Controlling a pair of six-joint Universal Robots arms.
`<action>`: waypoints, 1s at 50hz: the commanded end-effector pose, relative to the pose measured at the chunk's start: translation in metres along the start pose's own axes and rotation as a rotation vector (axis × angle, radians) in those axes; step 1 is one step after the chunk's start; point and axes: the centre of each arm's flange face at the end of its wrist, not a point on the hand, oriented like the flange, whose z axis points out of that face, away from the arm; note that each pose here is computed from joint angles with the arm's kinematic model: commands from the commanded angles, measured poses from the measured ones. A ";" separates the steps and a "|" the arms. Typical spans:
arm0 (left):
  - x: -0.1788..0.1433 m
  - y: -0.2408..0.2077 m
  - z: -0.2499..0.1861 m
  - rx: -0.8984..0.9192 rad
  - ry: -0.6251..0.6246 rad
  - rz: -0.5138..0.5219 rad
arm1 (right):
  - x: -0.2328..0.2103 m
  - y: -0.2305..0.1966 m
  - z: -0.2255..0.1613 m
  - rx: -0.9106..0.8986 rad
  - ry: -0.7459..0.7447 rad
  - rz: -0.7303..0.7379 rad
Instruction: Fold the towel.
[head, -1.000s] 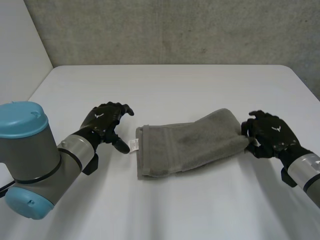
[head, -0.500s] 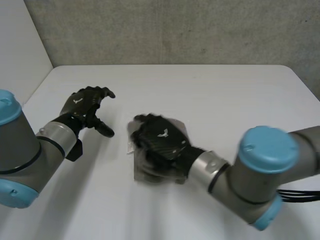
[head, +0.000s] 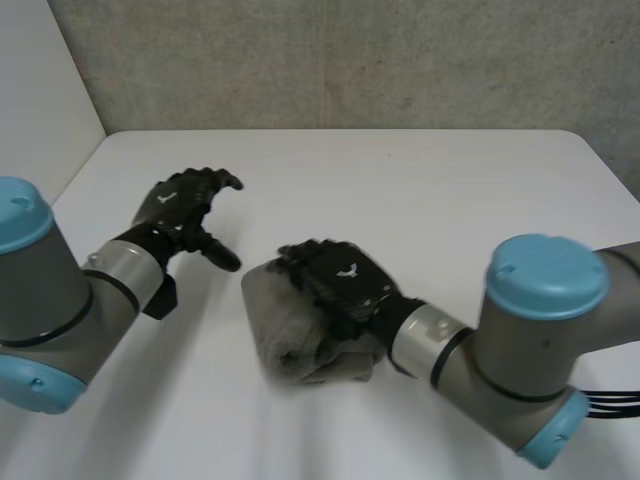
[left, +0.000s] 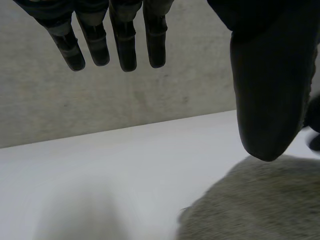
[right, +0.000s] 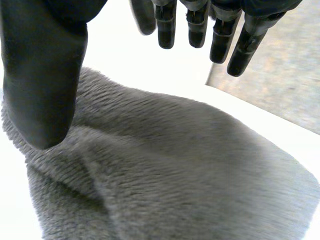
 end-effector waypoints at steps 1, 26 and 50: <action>0.026 0.017 0.003 -0.057 0.071 -0.058 | 0.033 -0.007 -0.012 0.008 0.093 0.192; 0.017 0.079 -0.004 -0.283 -0.043 -0.062 | 0.082 0.074 0.028 -0.180 0.156 0.388; 0.024 0.008 0.004 -0.070 -0.012 0.059 | 0.097 -0.037 -0.015 -0.049 0.223 0.102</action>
